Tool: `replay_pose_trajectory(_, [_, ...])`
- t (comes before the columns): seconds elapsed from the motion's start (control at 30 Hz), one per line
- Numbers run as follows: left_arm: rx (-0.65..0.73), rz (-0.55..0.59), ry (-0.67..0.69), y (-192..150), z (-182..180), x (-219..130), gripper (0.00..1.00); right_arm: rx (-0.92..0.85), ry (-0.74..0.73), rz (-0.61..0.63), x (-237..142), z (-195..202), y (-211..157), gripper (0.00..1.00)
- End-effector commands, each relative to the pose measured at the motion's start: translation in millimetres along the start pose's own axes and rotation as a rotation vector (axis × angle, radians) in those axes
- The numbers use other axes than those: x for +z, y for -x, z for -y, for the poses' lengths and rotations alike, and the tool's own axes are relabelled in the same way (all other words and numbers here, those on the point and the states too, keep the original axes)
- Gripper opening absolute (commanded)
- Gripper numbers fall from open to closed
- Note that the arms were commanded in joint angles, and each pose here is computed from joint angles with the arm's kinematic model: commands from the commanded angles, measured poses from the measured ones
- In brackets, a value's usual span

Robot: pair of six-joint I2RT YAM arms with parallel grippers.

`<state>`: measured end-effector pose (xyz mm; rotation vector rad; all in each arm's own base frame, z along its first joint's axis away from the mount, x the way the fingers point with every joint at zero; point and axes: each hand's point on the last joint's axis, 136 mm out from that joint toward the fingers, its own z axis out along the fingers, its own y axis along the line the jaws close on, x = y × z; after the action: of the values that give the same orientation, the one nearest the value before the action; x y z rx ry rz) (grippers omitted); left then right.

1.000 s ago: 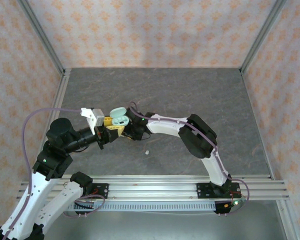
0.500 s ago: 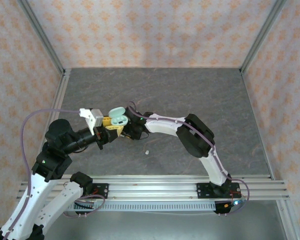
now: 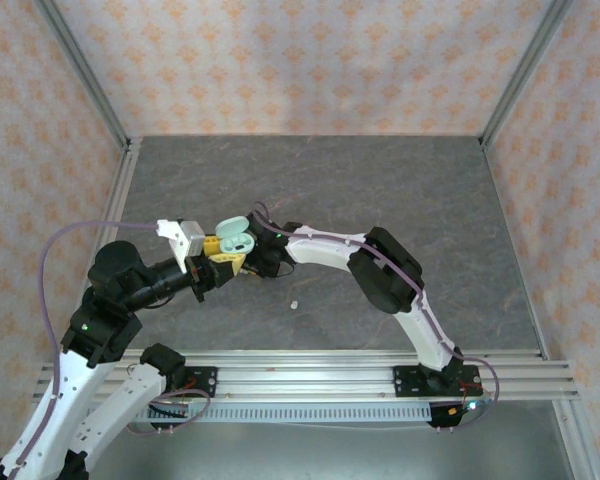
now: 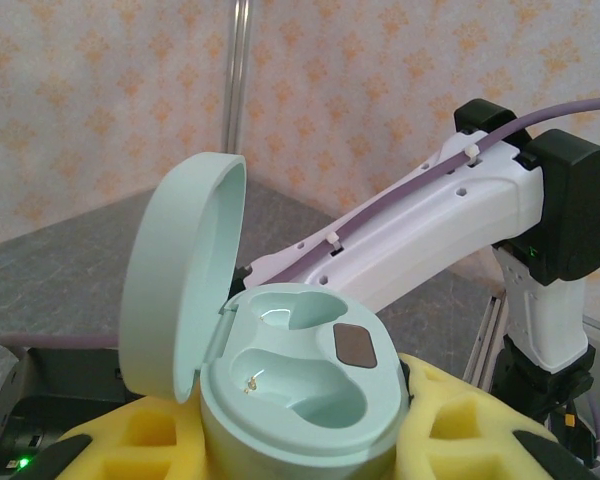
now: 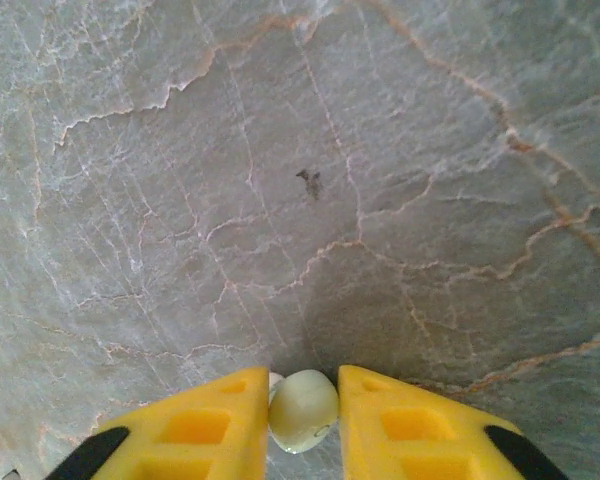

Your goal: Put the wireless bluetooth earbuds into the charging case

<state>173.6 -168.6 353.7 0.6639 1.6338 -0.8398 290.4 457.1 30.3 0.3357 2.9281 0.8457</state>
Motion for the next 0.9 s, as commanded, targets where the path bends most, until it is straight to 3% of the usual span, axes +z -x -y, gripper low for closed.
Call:
replay_pose_trajectory(0.0, [0.015,0.010,0.018,2.3,-1.0,-4.0,0.21,-0.020,-0.058,-0.002,8.1,10.4,-2.0,0.20])
replay_pose_trajectory(0.33, [0.028,-0.004,0.011,-6.4,-3.0,-0.4,0.21,-0.081,-0.045,0.045,-30.7,9.0,18.7,0.10])
replay_pose_trajectory(0.63, [0.041,0.010,-0.034,-6.4,-7.2,18.5,0.22,-0.100,-0.058,0.117,-112.6,44.2,51.6,0.07])
replay_pose_trajectory(0.87, [0.088,0.033,-0.052,-8.1,-13.1,39.7,0.22,-0.167,-0.098,0.129,-188.3,64.9,44.3,0.07])
